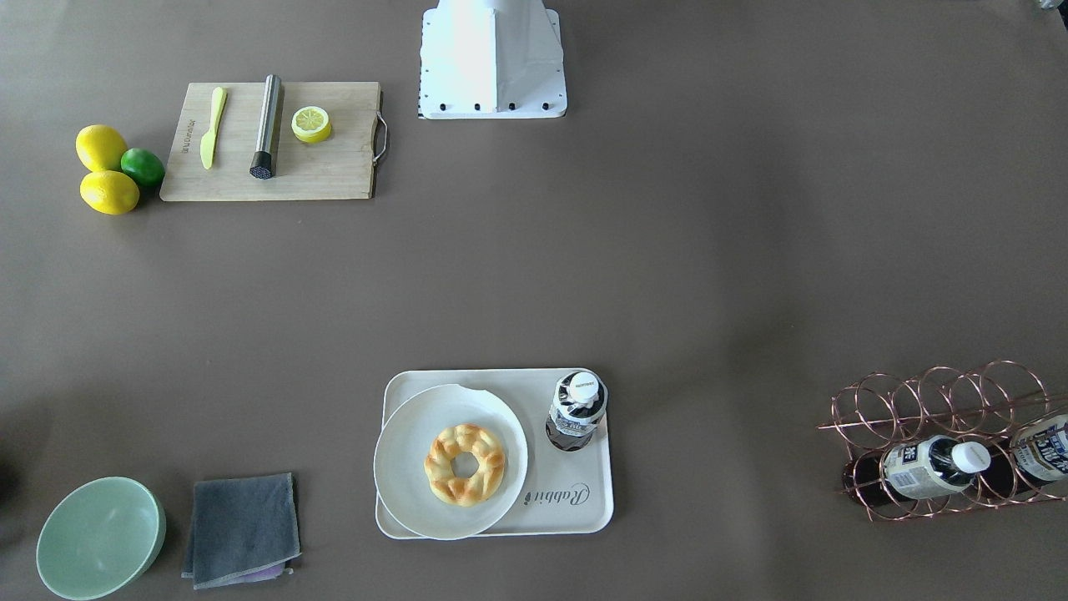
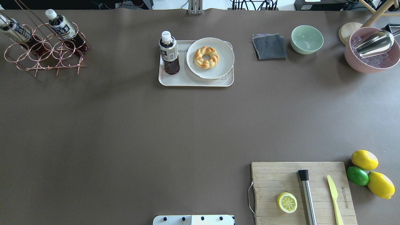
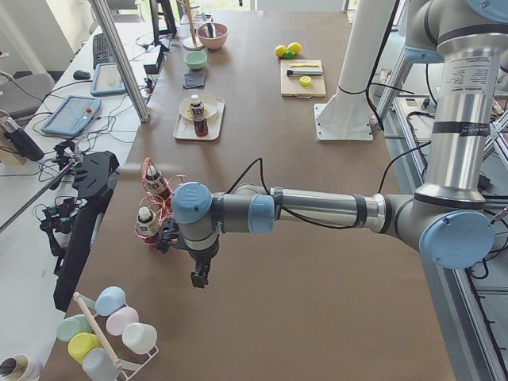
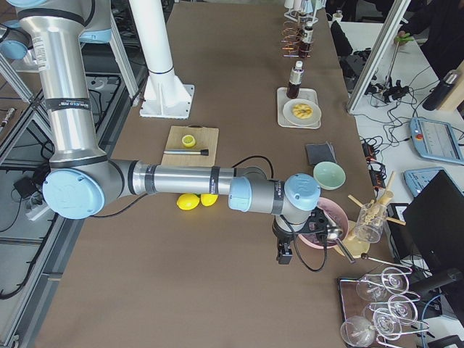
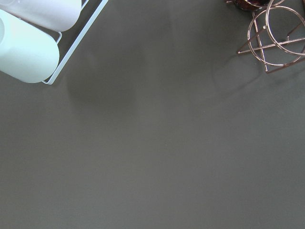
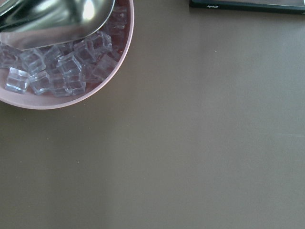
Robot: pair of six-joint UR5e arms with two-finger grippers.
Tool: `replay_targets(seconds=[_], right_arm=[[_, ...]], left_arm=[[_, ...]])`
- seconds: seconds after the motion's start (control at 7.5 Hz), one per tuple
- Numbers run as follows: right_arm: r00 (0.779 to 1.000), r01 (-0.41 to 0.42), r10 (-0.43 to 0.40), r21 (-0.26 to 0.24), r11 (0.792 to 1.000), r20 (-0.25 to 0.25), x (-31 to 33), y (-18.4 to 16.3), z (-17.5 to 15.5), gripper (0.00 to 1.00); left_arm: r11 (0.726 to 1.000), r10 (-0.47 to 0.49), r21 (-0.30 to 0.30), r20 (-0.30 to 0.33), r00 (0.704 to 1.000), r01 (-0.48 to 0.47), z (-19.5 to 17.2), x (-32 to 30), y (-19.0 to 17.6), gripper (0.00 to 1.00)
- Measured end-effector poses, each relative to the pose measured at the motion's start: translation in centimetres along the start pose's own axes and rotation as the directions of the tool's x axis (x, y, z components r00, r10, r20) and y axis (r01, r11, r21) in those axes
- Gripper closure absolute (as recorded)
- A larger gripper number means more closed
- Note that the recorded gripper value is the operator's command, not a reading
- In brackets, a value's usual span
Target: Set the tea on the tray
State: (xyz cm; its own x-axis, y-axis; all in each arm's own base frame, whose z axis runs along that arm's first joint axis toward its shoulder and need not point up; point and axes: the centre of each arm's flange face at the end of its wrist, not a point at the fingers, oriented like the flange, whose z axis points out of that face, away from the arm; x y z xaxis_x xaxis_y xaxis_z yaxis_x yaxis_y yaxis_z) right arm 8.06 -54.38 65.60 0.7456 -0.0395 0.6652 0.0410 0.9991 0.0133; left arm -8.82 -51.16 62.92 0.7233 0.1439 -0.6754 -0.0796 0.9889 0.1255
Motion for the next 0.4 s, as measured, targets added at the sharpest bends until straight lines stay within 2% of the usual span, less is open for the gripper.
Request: replay_targets(seconds=[0.4], right_arm=[[1.000, 0.001, -0.001, 0.001, 1.000, 0.021, -0.14, 0.19, 0.10, 0.00]], left_arm=[[1.000, 0.000, 0.000, 0.000, 1.000, 0.000, 0.01, -0.01, 0.02, 0.02]])
